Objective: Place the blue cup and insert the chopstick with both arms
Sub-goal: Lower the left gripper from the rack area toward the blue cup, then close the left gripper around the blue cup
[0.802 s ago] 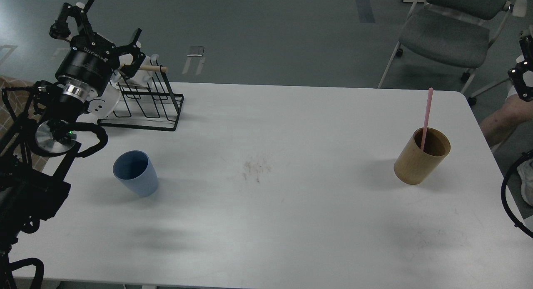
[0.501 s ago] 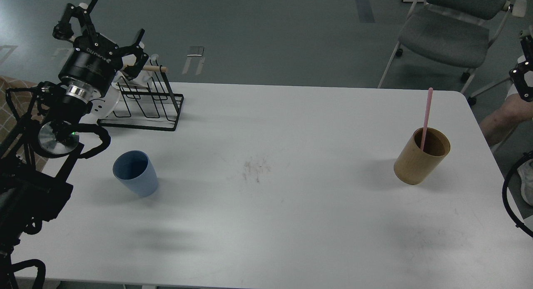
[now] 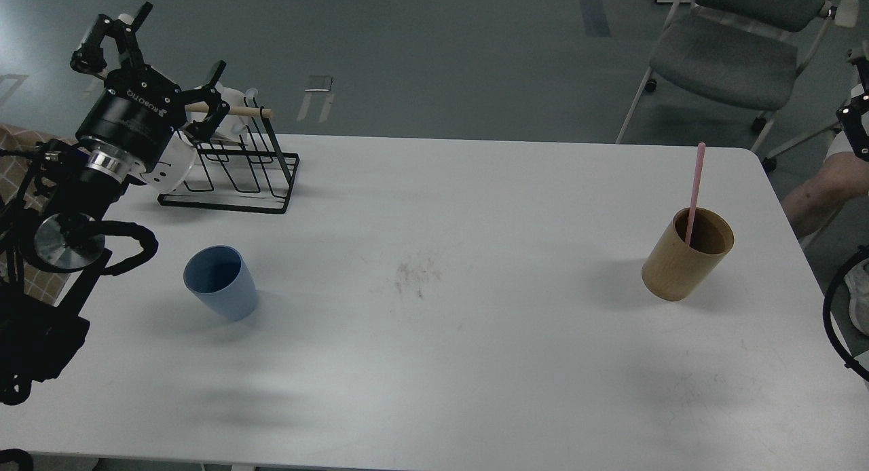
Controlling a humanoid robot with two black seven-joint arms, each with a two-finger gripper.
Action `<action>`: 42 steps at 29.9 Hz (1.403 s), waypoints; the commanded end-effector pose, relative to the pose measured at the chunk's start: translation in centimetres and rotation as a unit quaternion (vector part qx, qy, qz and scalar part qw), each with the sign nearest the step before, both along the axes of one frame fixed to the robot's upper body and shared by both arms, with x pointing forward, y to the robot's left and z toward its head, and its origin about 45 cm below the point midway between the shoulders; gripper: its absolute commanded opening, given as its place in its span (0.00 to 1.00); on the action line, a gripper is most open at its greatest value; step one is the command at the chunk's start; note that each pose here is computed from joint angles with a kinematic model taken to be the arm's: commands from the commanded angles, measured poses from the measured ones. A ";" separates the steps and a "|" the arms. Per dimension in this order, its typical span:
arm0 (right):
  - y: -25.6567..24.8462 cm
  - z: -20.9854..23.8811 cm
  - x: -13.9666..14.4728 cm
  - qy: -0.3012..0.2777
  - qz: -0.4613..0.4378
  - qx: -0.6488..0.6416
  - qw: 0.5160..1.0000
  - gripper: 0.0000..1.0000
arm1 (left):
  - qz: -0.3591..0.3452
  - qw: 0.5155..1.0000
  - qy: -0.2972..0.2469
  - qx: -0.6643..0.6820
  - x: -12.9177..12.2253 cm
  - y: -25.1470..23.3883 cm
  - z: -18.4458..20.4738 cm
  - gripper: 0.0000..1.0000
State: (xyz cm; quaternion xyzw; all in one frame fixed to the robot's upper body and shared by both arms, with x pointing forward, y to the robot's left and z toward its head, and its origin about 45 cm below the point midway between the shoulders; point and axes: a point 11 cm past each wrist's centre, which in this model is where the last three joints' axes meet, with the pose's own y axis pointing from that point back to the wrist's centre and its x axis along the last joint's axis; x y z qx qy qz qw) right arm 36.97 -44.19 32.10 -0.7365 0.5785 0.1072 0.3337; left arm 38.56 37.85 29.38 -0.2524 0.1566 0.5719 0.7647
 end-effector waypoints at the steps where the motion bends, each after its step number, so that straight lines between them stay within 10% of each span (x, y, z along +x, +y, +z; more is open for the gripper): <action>1: 0.0 -0.1 -0.2 0.001 0.000 0.000 1.000 1.00 | -0.009 1.000 0.006 0.027 -1.9 0.5 -0.5 0.96; 12: -0.3 -0.1 -0.4 0.000 -0.005 0.001 1.000 1.00 | -0.101 0.931 -0.034 0.348 -7.0 -1.3 3.2 0.91; 26: -1.2 0.6 -0.6 -0.005 -0.013 -0.006 1.000 1.00 | -0.165 0.647 -0.036 0.743 -8.1 2.0 3.0 0.76; 42: -2.0 1.2 -0.8 -0.010 -0.022 -0.011 1.000 1.00 | -0.285 0.484 -0.046 0.826 -11.1 -0.2 -2.0 0.75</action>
